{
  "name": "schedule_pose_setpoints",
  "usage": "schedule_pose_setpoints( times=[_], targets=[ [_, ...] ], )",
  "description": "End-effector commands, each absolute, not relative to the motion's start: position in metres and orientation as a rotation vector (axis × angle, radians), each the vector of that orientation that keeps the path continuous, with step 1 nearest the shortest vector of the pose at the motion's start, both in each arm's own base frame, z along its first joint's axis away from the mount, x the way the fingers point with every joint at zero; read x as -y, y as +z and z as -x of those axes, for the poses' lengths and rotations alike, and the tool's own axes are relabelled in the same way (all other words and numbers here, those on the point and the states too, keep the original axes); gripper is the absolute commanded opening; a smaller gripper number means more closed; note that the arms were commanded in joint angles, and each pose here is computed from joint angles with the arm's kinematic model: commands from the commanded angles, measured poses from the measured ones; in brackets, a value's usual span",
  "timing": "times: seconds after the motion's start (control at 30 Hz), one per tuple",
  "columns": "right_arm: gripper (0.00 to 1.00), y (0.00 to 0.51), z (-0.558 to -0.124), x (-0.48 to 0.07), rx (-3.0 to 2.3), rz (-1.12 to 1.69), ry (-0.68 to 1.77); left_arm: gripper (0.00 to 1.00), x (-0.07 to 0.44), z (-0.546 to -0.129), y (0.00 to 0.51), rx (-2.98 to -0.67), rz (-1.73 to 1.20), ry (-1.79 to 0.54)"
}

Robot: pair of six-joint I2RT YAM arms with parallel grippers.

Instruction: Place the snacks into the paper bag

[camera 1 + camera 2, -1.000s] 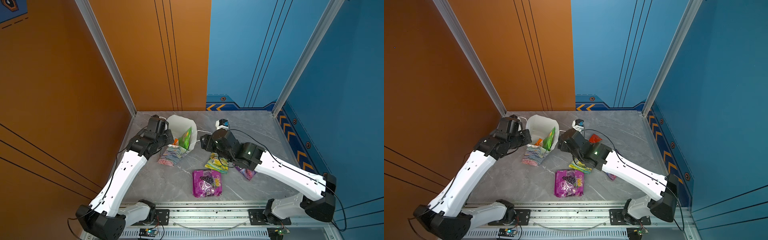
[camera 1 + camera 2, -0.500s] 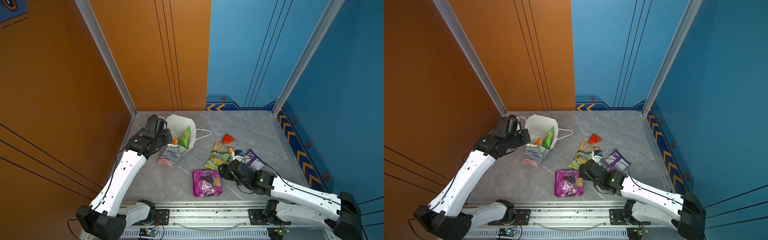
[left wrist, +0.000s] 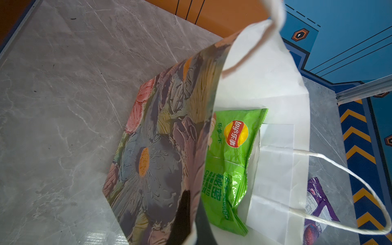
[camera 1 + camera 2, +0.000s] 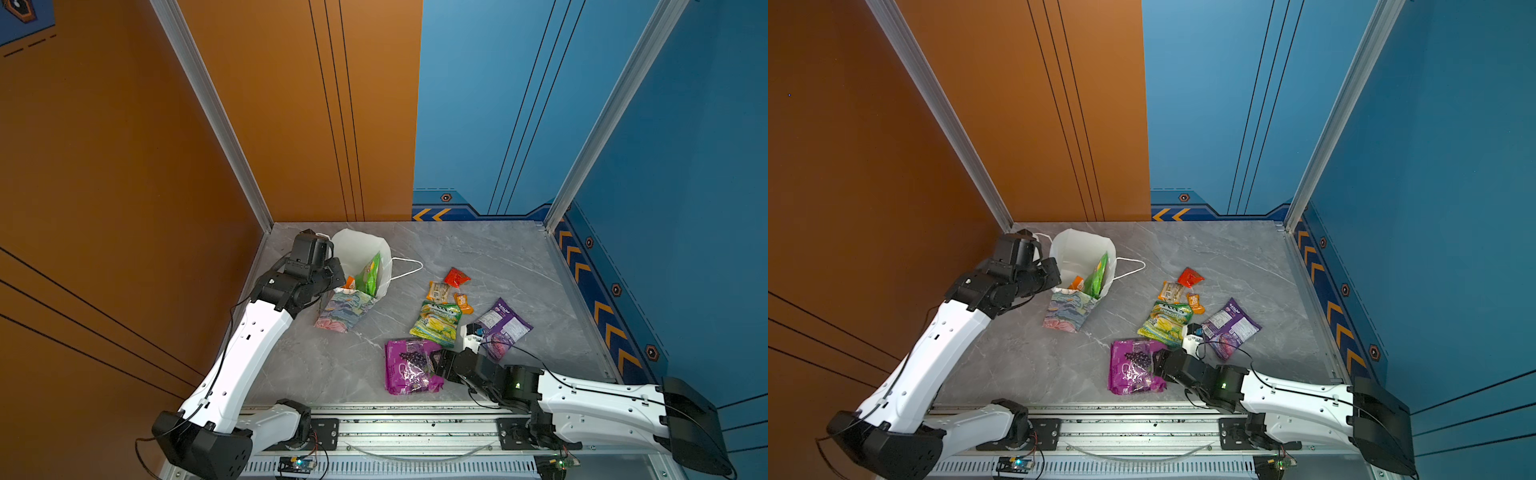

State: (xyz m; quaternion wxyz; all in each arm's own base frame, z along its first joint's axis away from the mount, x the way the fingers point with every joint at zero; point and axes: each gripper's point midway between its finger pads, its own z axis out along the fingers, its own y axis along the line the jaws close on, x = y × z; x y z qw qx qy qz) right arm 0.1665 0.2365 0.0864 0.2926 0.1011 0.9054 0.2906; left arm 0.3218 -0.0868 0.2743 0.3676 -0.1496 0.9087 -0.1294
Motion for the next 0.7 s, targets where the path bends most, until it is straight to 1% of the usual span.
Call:
schedule_pose_setpoints(
  times=[0.0,0.23,0.67],
  targets=[
    [0.84,0.089,-0.171,-0.241,-2.371,-0.323,0.813,0.00,0.088,-0.326,0.284,-2.298,0.362,-0.351],
    [0.82,0.077,-0.170,-0.243,-2.401,-0.328,0.791,0.00,0.089,-0.325,0.283,-2.299,0.362,-0.349],
    [0.69,0.047,-0.166,-0.253,-2.464,-0.320,0.772,0.00,0.091,-0.326,0.282,-2.304,0.352,-0.344]
  ],
)
